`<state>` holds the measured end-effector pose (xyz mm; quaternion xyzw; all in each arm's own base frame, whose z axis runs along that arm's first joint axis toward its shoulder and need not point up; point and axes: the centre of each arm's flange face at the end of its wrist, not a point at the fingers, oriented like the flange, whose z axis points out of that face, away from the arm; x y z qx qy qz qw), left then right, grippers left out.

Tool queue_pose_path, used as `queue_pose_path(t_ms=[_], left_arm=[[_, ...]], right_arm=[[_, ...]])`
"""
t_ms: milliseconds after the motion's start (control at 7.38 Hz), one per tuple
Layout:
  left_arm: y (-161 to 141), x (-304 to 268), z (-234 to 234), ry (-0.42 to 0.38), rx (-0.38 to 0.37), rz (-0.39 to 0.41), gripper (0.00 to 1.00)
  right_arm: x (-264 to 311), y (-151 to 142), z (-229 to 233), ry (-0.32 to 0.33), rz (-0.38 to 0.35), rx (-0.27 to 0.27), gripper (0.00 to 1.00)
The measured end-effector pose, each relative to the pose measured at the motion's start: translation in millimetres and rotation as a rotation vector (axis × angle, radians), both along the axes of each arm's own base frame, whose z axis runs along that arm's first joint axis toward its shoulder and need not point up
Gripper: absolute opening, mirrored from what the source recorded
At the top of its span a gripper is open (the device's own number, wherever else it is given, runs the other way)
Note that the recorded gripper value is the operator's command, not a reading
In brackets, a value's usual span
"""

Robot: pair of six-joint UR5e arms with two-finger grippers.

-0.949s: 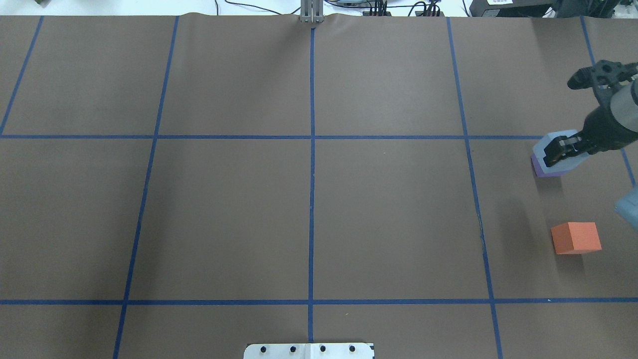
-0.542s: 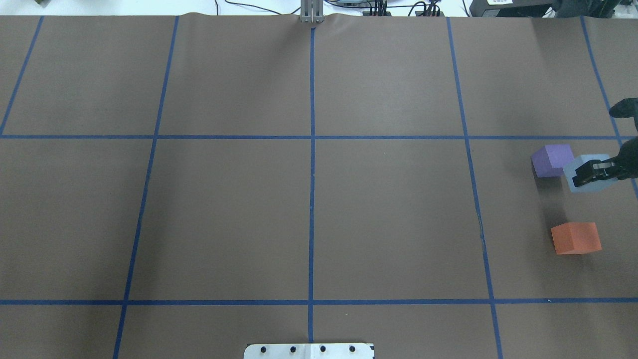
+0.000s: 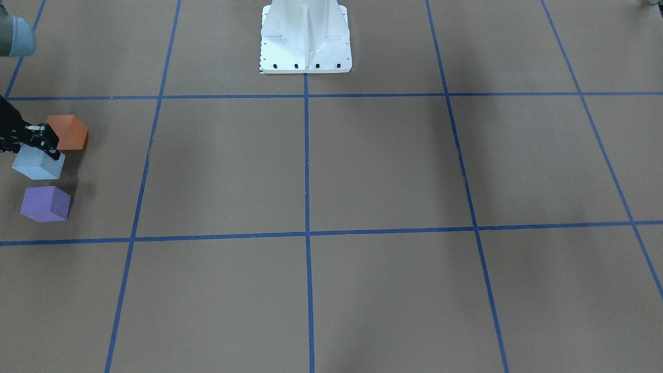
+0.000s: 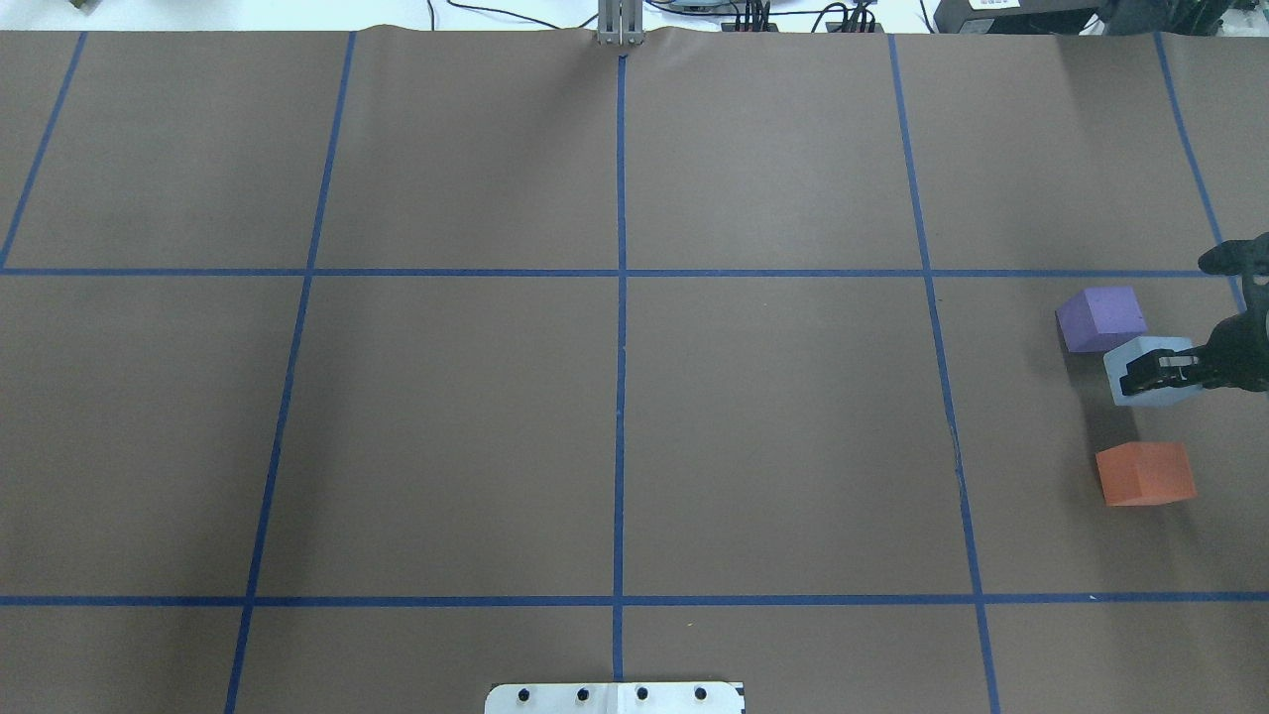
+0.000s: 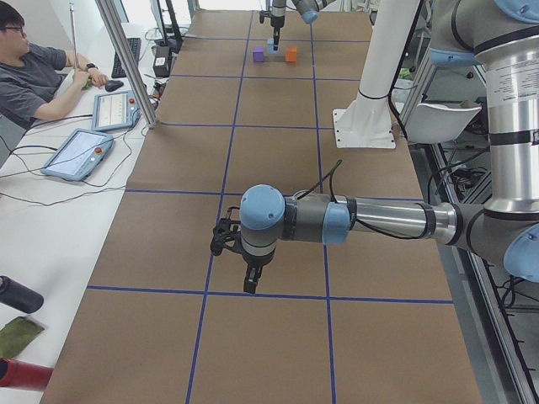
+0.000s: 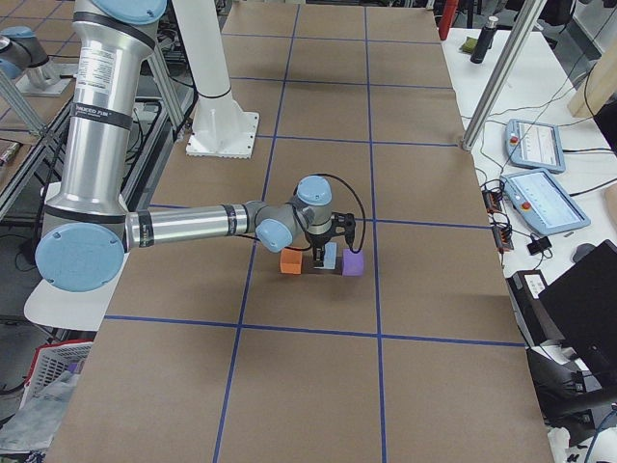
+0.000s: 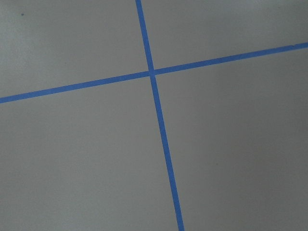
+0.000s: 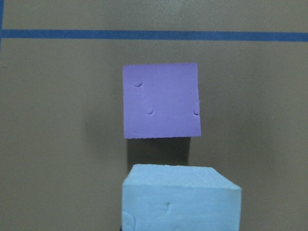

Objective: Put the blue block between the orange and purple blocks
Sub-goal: 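Lower the light blue cube into the gap between purple and orange cubes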

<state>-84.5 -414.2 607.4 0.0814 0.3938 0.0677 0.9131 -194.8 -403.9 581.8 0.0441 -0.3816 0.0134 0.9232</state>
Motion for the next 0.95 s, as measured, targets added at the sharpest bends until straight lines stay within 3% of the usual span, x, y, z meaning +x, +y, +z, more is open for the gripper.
queue_pose_path(t_ms=[136, 271, 407, 949], left_arm=[[0.0, 0.0, 0.2, 0.000, -0.001, 0.000, 1.00], [0.1, 0.0, 0.3, 0.000, -0.001, 0.000, 1.00], [0.1, 0.0, 0.6, 0.000, -0.002, 0.000, 1.00], [1.6, -0.1, 1.0, 0.000, -0.002, 0.000, 1.00]], right_arm=[[-13.3, 4.7, 2.5, 0.020, -0.001, 0.012, 0.00], [-19.3, 7.5, 3.8, 0.030, -0.007, 0.022, 0.54], [-21.5, 8.8, 4.2, 0.032, -0.012, 0.028, 0.99], [-21.2, 7.6, -3.2, 0.019, -0.021, 0.045, 1.00]])
